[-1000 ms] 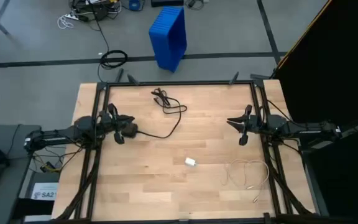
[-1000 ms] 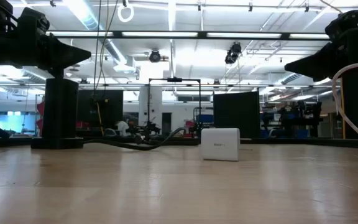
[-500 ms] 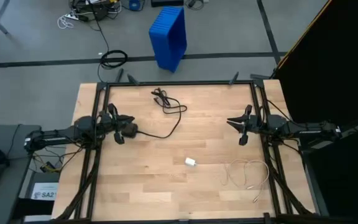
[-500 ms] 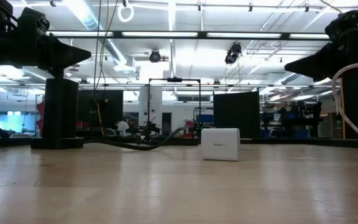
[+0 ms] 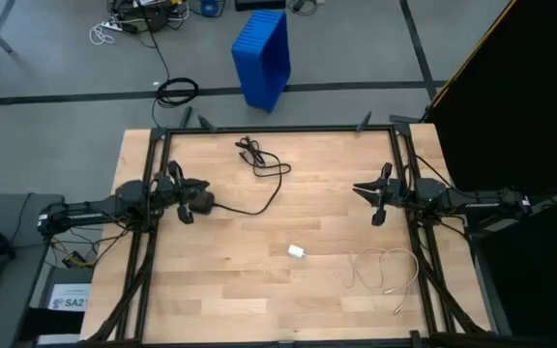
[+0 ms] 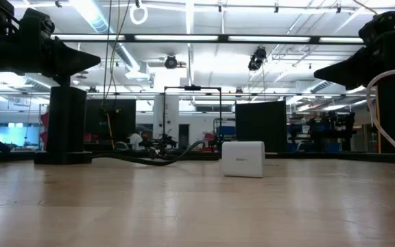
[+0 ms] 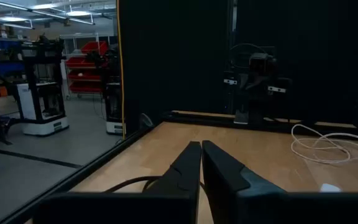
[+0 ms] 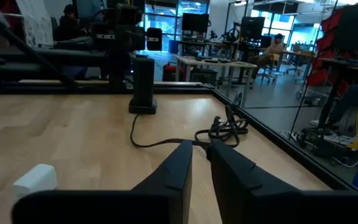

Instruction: Insert USB

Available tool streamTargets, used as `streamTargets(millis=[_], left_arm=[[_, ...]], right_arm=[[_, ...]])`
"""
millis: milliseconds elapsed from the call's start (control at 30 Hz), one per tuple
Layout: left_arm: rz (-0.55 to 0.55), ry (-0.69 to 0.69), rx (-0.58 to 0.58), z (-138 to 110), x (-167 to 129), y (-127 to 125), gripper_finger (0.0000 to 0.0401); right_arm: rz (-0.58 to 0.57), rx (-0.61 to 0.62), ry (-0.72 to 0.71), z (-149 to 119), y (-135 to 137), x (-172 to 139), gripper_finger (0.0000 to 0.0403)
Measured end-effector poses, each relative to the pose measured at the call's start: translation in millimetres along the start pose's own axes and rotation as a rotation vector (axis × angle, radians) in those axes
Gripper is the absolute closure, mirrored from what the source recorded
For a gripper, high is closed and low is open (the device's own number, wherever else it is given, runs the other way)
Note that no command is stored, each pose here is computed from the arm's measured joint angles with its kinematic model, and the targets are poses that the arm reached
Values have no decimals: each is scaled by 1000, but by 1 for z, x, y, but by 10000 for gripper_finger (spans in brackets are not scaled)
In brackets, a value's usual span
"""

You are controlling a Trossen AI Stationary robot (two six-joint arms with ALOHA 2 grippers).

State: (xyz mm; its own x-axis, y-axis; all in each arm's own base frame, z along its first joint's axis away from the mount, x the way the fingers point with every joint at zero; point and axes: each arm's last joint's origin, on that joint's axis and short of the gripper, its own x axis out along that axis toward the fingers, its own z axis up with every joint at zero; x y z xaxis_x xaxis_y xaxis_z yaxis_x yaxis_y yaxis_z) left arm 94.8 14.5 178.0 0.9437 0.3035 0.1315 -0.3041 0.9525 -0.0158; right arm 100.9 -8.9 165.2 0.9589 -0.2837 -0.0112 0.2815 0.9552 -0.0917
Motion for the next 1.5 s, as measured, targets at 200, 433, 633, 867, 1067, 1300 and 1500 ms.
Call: streamTargets(millis=[200, 433, 633, 867, 1067, 1300, 1500], left_arm=[[0, 0, 0, 0, 0, 0, 400], [0, 0, 0, 0, 0, 0, 400], [0, 0, 0, 0, 0, 0, 400], [0, 0, 0, 0, 0, 0, 400], [0, 0, 0, 0, 0, 0, 400], [0, 0, 0, 0, 0, 0, 400], [0, 0, 0, 0, 0, 0, 400]], right_arm=[[0, 0, 0, 0, 0, 0, 370], [0, 0, 0, 0, 0, 0, 378], [0, 0, 0, 0, 0, 0, 371], [0, 0, 0, 0, 0, 0, 365], [0, 0, 0, 0, 0, 0, 367], [0, 0, 0, 0, 0, 0, 376], [0, 0, 0, 0, 0, 0, 378]])
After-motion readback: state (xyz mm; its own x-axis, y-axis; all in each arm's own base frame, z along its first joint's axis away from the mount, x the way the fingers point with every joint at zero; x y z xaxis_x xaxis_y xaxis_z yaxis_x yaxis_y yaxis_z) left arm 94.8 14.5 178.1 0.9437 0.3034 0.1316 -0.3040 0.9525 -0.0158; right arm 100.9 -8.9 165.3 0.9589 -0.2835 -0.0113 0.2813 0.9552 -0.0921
